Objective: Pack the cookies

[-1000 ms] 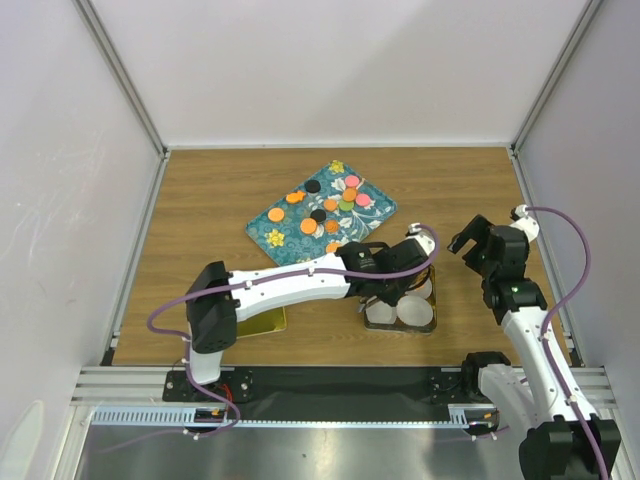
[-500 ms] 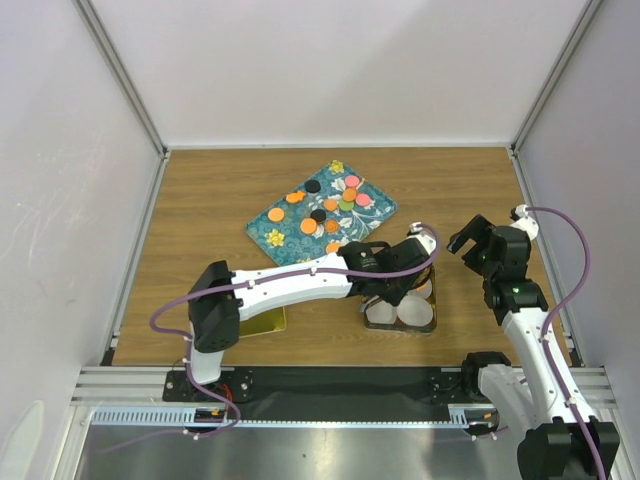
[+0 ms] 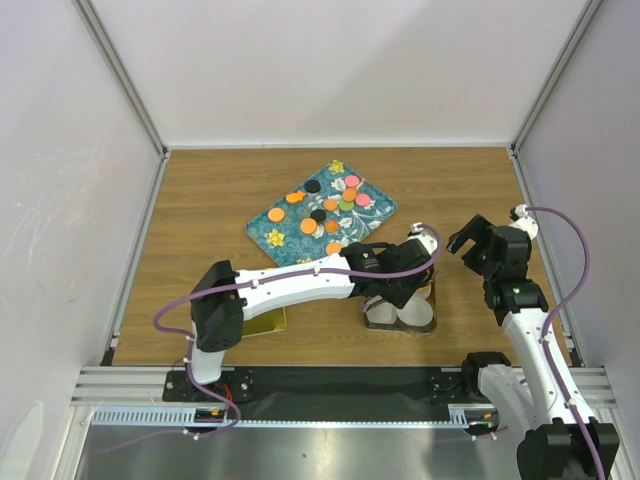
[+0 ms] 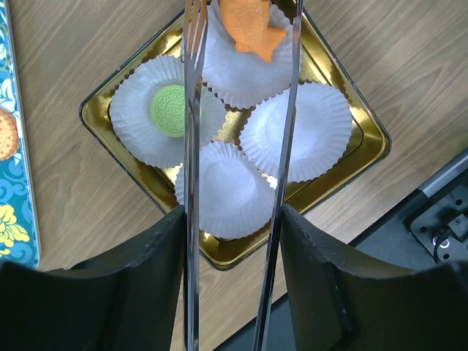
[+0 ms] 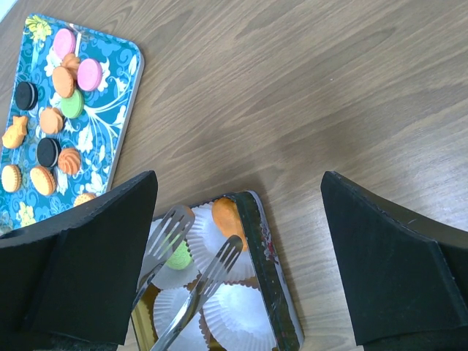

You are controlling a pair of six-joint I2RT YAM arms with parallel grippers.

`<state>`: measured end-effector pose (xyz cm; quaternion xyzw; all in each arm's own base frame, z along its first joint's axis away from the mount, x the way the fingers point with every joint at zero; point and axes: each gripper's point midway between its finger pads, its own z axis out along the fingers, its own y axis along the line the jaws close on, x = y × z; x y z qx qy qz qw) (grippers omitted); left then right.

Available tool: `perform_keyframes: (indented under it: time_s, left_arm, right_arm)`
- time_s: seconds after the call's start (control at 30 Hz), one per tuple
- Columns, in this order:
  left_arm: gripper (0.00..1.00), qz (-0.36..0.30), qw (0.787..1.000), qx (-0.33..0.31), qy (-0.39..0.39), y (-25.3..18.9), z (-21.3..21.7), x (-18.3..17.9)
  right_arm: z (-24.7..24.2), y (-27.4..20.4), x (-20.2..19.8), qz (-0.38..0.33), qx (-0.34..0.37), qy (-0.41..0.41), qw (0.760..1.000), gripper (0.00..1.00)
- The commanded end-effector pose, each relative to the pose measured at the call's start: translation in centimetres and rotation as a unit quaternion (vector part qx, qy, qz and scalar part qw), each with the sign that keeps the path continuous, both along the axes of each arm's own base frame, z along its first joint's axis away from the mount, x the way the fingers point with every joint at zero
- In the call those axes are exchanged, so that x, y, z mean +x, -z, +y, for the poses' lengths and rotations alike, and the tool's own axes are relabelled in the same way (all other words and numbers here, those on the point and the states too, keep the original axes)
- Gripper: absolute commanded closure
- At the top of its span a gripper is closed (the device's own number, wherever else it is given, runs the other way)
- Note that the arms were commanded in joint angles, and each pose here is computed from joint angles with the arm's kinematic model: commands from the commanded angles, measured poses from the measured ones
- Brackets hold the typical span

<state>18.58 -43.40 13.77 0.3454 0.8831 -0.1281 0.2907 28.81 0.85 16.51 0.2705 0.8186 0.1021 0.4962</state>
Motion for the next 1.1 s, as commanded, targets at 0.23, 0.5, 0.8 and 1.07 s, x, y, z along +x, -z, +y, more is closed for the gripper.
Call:
perform_keyframes:
  time_s: [0.23, 0.5, 0.8, 1.07]
  left_arm:
    - [0.45, -0.043, 0.997, -0.058, -0.026, -6.0, 1.7, 0.5]
    - [0.45, -0.066, 0.989, -0.077, -0.107, -8.9, 10.4, 3.6]
    - [0.42, -0.064, 0.975, -0.037, -0.211, -6.9, 19.9, 9.8]
    - [0.38, -0.044, 0.969, 0.004, -0.244, -3.7, 22.7, 13.2]
  right_arm:
    - [0.1, -1.0, 0.3, -0.021, 0.001, -0.005, 1.000, 0.00]
    - [0.6, -0.8, 0.4, -0.019, 0.006, -0.019, 1.000, 0.00]
    - [1.1, -0.8, 0.6, -0.022, 0.010, -0.031, 0.999, 0.00]
    - [1.3, -0.5, 0.6, -0.018, 0.011, -0.037, 0.999, 0.00]
